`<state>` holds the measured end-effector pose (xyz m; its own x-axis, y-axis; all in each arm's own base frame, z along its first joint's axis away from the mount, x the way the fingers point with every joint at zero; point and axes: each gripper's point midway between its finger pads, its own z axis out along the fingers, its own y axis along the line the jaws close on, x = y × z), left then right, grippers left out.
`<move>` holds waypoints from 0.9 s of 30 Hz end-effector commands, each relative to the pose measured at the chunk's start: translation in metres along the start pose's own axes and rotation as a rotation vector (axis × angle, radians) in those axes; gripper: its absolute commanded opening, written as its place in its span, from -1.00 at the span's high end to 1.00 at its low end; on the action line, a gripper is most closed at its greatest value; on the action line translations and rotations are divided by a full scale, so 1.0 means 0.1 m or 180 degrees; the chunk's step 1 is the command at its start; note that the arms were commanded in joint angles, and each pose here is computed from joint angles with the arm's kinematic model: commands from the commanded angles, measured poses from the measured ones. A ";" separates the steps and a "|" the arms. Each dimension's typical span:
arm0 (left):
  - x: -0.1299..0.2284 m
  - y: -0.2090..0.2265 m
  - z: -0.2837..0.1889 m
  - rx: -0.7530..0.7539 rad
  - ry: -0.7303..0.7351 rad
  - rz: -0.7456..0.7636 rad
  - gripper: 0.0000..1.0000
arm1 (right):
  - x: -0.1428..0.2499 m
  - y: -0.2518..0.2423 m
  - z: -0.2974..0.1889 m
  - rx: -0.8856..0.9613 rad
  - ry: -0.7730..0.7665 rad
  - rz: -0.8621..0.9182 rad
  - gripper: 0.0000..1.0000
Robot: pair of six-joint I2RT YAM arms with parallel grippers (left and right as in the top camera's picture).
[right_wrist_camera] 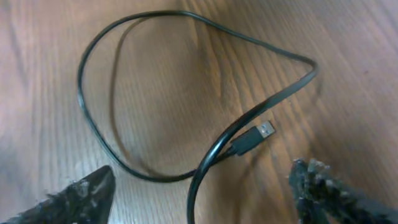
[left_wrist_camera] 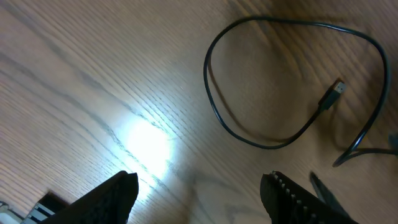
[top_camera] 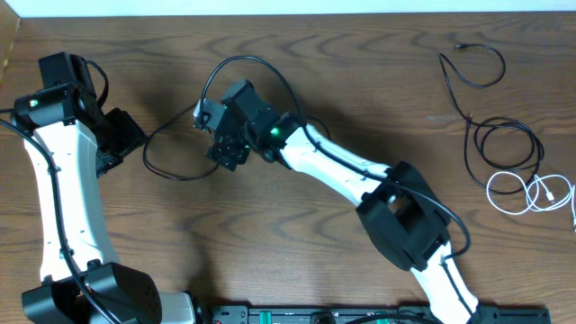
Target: Untangle cables
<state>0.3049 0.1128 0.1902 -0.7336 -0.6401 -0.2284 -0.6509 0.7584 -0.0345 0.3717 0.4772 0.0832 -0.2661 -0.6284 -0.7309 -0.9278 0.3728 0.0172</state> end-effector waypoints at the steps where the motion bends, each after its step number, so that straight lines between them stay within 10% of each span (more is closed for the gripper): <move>1: -0.01 0.02 -0.02 -0.0032 -0.0021 -0.0022 -0.36 | 0.17 -0.05 0.17 0.0087 0.0108 0.0384 -0.30; 5: -0.01 0.02 -0.02 -0.0032 -0.0021 -0.0022 -0.36 | 0.15 -0.35 0.05 0.0551 0.0119 0.0490 0.98; 17: -0.02 -0.12 -0.02 0.0182 -0.0027 0.0128 -0.38 | -0.14 -1.94 -2.59 0.2581 -0.0127 0.1086 0.98; 27: 0.02 -0.55 -0.06 0.0341 -0.0185 0.0702 -0.48 | 1.05 -2.79 -4.82 0.3738 -0.0093 0.2301 0.98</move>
<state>0.3324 0.0810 0.1945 -0.8143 -0.5061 -0.2842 -0.5066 0.8587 -0.0777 0.4842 0.0386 0.3230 -0.5653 -0.1634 -0.8086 0.0225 0.9768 -0.2131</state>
